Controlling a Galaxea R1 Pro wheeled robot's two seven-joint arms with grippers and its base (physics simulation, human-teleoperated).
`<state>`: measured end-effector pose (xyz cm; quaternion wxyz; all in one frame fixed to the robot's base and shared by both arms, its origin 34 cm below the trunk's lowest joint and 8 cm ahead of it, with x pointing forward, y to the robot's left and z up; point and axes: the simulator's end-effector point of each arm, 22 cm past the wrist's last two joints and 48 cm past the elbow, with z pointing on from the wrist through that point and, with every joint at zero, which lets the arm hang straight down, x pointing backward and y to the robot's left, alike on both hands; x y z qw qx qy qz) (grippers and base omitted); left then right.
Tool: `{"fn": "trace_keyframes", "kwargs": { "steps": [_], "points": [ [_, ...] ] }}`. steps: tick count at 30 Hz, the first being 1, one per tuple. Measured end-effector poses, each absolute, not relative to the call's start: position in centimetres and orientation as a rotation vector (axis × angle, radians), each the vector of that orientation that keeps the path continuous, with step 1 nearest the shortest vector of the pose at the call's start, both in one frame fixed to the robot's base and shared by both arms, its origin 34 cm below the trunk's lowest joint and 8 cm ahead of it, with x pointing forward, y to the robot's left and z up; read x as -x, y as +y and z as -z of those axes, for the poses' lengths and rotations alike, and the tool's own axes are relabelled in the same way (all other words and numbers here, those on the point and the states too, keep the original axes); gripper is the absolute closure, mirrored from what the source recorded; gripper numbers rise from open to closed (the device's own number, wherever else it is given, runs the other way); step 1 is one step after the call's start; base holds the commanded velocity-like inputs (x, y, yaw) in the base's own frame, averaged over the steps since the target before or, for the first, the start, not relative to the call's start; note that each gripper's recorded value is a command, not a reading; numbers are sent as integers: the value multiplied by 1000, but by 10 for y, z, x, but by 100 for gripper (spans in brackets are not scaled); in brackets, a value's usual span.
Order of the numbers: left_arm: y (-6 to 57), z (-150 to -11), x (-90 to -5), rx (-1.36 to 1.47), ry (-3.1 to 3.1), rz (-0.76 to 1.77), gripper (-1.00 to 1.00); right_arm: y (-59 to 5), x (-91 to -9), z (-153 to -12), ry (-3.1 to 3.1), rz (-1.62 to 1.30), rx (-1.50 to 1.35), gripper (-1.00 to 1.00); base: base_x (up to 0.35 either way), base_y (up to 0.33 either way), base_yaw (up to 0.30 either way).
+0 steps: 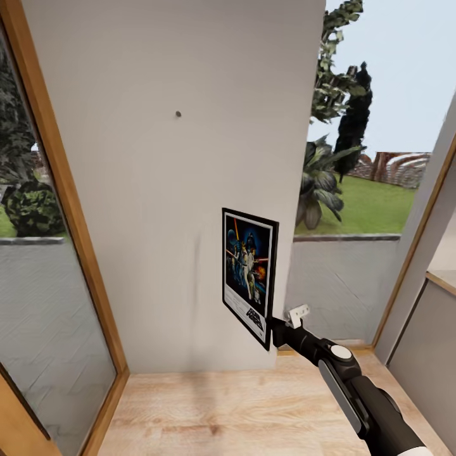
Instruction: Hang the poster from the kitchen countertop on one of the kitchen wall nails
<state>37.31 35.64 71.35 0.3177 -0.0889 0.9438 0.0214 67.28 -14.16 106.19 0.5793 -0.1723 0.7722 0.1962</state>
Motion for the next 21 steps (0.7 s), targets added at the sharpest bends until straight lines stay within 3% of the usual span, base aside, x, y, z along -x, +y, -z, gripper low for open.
{"fn": "trace_keyframes", "kwargs": {
  "steps": [7,16,21],
  "points": [
    [356,-713,-373,234,2484,-56,-100,-141,-673,-1062,1805,-461,404,100,299,0,2],
    [356,-713,-373,234,2484,-56,-100,-141,-673,-1062,1805,-462,403,100,71,0,0],
    [356,-713,-373,234,2484,-56,-100,-141,-673,-1063,1804,-462,404,100,211,25,0]
  ]
}}
